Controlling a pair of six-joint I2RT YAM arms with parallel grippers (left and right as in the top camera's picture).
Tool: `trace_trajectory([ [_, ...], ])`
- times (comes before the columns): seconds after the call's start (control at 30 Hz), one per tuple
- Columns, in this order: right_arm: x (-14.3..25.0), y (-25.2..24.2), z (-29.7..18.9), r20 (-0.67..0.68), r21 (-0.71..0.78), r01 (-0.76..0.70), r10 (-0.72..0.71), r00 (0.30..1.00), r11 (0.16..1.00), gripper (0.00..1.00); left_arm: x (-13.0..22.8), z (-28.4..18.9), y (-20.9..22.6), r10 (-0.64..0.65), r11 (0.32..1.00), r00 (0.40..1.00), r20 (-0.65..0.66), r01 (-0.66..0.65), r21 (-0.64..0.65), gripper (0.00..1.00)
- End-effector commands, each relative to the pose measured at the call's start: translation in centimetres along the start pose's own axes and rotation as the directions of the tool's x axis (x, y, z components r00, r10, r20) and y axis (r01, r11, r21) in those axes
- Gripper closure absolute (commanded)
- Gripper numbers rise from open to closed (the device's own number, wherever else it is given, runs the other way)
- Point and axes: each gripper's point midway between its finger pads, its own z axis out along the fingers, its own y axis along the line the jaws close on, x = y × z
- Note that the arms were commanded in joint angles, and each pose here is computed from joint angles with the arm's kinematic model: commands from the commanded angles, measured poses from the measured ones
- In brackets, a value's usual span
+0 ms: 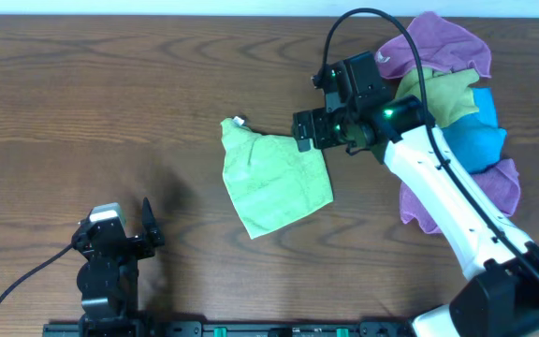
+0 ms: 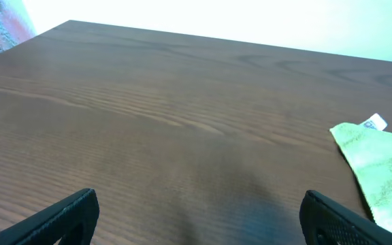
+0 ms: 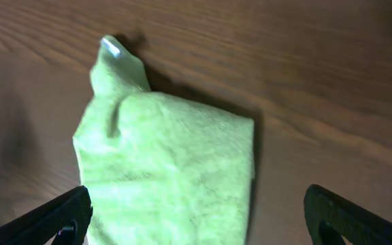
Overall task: Fold the cloth
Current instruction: 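Pull the green cloth out with the right gripper toward table center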
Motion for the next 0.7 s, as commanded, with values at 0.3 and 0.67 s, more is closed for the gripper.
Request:
trace_trajectory([
  [0.3,2.6,4.7,1.7,-0.071,-0.081,0.186,-0.192,0.979,0.979,0.04,1.1,0.3,0.2,0.007,1.000,1.000,-0.024,-0.008,-0.013,0.05],
  [0.67,5.5,7.7,6.8,-0.169,-0.112,0.220,-0.237,0.957,0.969,0.98,1.1,0.3,0.2,0.007,1.000,1.000,-0.024,-0.007,-0.013,0.05],
])
